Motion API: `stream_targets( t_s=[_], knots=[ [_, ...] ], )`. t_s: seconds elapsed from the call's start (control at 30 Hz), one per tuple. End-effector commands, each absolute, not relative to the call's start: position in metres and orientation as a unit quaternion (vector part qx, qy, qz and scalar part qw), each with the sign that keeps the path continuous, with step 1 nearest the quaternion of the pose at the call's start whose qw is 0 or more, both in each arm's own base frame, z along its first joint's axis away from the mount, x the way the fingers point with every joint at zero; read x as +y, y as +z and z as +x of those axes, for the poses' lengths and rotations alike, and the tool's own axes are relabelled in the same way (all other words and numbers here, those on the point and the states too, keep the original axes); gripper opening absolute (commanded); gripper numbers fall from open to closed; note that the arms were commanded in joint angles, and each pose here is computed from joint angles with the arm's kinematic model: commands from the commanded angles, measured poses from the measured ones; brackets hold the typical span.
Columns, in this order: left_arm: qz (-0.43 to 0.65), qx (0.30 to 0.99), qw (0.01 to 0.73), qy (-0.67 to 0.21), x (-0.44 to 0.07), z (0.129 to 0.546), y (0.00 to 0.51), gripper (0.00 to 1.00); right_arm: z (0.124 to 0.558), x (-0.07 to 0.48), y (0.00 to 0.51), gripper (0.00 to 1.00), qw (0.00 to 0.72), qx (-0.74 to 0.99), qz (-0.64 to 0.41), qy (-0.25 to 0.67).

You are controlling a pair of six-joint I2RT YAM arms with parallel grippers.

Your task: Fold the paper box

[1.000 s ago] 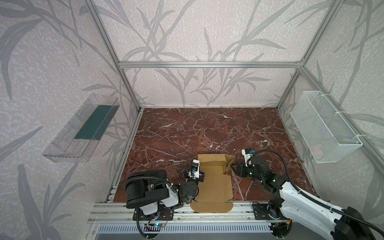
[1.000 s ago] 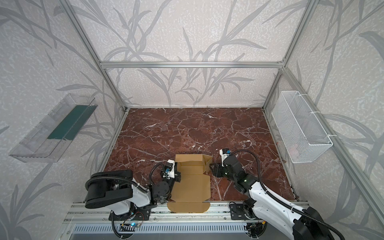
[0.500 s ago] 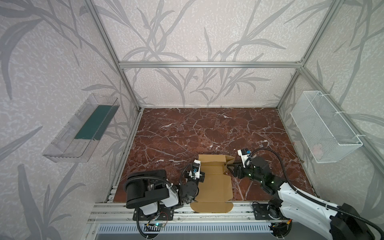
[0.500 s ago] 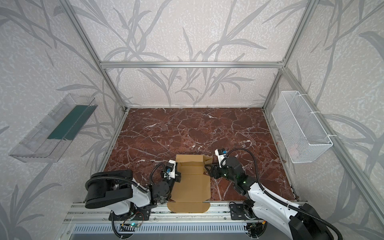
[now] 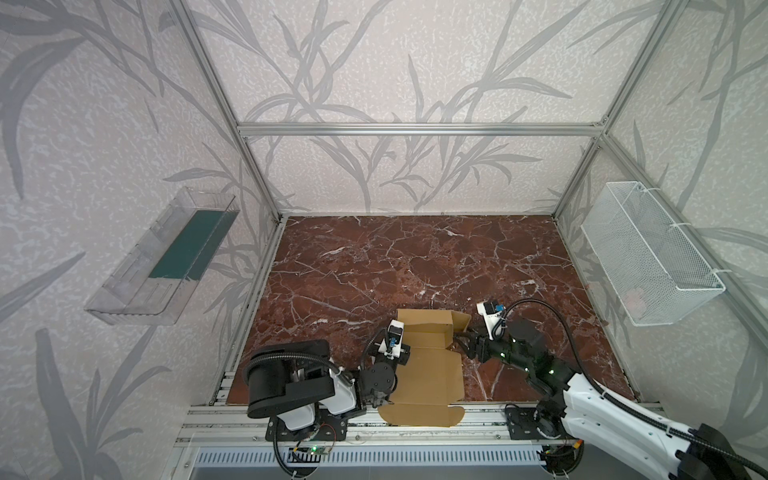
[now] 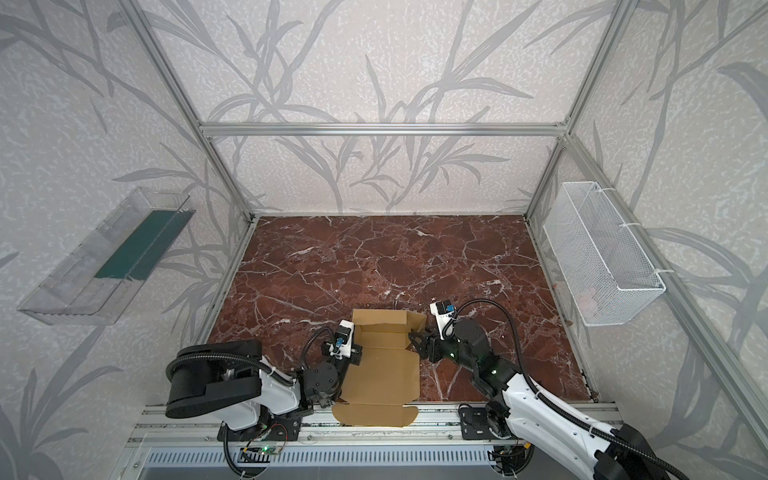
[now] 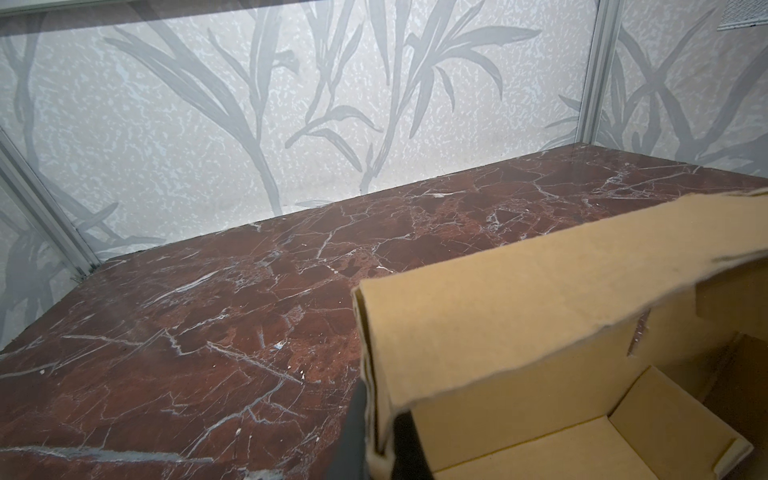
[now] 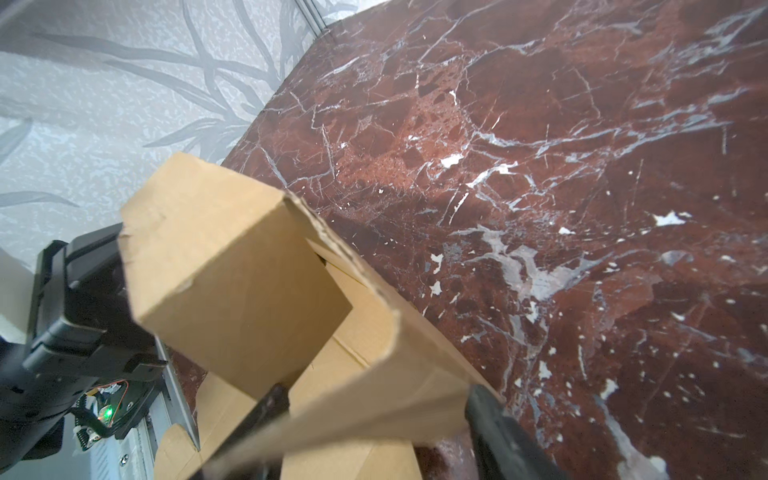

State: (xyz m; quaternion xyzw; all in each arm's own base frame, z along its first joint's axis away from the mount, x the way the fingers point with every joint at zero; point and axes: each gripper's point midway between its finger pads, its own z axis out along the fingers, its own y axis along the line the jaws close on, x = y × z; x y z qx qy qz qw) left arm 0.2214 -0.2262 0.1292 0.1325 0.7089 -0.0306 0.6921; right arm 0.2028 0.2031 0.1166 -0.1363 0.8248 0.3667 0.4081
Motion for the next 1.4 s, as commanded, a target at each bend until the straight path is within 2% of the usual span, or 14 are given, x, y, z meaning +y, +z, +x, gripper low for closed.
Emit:
stream_targets(
  t_s=[0.0, 0.23, 0.5, 0.67, 0.83, 0.93, 1.07, 1.37],
  knots=[
    [0.154, 0.707, 0.690, -0.002, -0.221, 0.220, 0.128, 0.00, 0.201, 0.191, 0.108, 0.69, 0.417, 0.831, -0.126, 0.346],
    [0.155, 0.703, 0.694, 0.007, -0.217, 0.221, 0.133, 0.00, 0.204, 0.178, 0.116, 0.69, 0.449, 0.822, -0.097, 0.336],
    [0.166, 0.703, 0.692, 0.025, -0.213, 0.221, 0.130, 0.00, 0.198, 0.160, 0.173, 0.68, 0.486, 0.799, -0.051, 0.352],
    [0.173, 0.704, 0.689, 0.015, -0.216, 0.219, 0.125, 0.00, 0.207, 0.140, 0.183, 0.67, 0.487, 0.821, -0.009, 0.297],
    [0.171, 0.705, 0.688, 0.010, -0.216, 0.218, 0.125, 0.00, 0.229, 0.132, 0.170, 0.68, 0.458, 0.865, 0.005, 0.205],
    [0.174, 0.705, 0.687, 0.007, -0.217, 0.217, 0.124, 0.00, 0.243, 0.136, 0.158, 0.68, 0.444, 0.878, 0.004, 0.180],
    [0.177, 0.706, 0.686, 0.005, -0.218, 0.216, 0.122, 0.00, 0.256, 0.142, 0.127, 0.68, 0.398, 0.898, 0.025, 0.187],
    [0.174, 0.708, 0.685, -0.002, -0.218, 0.213, 0.120, 0.00, 0.255, 0.166, 0.095, 0.68, 0.364, 0.897, 0.005, 0.250]
  ],
)
